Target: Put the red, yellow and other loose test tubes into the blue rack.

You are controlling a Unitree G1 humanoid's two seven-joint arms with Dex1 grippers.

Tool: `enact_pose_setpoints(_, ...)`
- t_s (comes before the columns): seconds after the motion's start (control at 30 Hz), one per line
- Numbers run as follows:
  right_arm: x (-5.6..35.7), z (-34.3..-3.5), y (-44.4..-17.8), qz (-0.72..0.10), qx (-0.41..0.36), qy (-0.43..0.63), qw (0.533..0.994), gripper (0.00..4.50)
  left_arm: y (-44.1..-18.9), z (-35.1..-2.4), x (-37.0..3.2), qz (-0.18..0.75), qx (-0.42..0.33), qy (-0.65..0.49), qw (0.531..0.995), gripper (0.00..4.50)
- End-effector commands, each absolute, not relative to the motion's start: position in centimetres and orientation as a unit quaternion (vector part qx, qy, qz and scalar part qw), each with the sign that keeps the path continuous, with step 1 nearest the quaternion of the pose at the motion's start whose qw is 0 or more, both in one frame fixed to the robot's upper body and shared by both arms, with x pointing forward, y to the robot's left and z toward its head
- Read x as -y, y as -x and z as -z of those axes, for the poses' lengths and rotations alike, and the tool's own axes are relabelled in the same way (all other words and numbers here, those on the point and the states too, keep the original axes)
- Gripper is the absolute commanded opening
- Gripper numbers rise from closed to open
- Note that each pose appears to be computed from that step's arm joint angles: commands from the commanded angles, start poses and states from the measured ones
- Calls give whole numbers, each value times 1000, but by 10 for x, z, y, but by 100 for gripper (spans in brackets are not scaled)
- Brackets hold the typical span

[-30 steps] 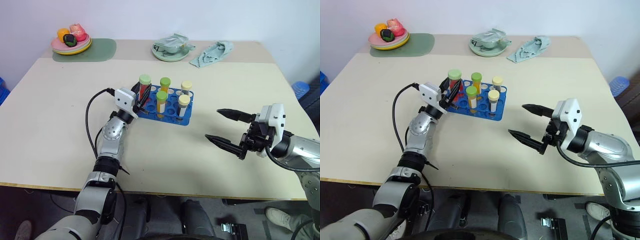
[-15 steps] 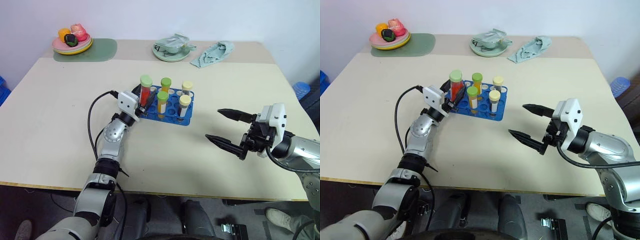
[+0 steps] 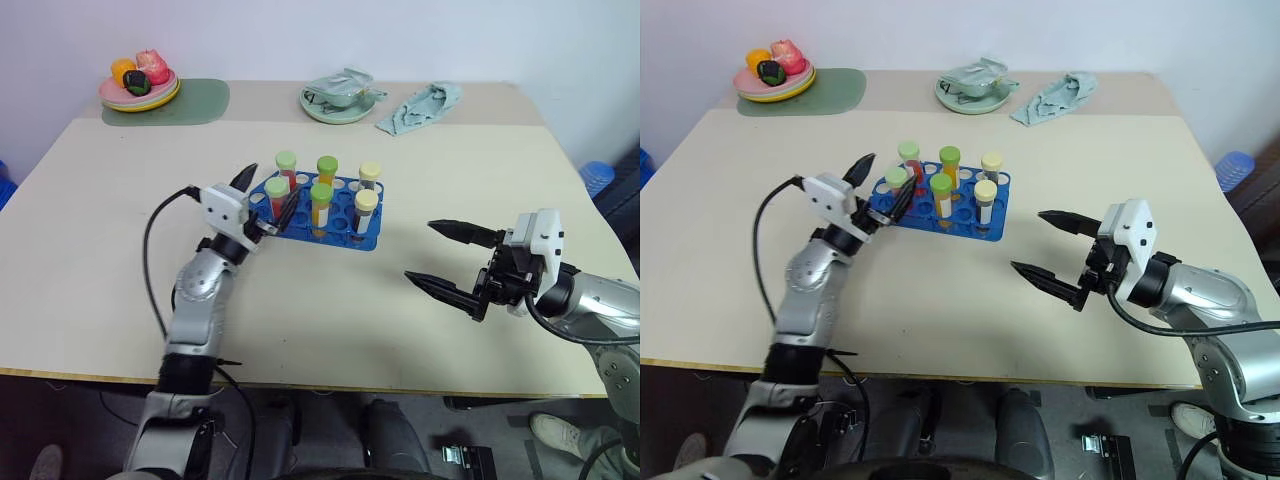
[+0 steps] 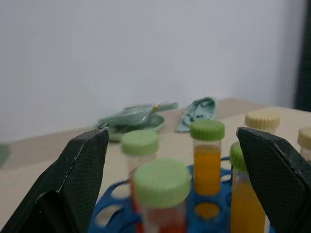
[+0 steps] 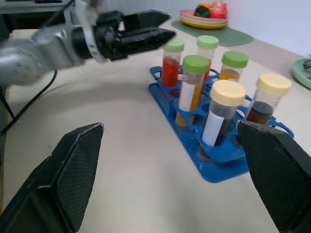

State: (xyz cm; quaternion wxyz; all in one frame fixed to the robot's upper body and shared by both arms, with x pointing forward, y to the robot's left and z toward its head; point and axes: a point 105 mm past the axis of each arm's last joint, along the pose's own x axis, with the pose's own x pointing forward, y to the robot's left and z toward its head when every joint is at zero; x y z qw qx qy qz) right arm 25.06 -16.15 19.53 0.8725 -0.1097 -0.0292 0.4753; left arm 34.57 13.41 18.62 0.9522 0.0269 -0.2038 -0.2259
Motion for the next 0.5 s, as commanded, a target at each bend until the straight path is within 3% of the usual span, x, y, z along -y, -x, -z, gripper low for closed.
enact_pose_setpoints(0.03, 162, -194, -251, -484, 36, 111, 868, 450, -327, -190, -148, 260, 159, -19, 952, 427)
enact_pose_setpoints(0.1, 166, -189, -252, -487, 28, 108, 866, 450, -309, -184, -150, 320, 145, 22, 936, 427)
enact_pose_setpoints(0.23, 177, -179, -255, -480, 14, 112, 870, 450, -300, -168, -173, 286, 106, -9, 952, 427)
enact_pose_setpoints(0.37, 195, -167, -259, -434, 5, 90, 896, 450, -279, -160, -186, 316, 83, -44, 944, 427)
enact_pose_setpoints(0.5, 217, -150, -246, -394, -20, 92, 914, 450, -255, -154, -196, 352, 55, -60, 932, 427)
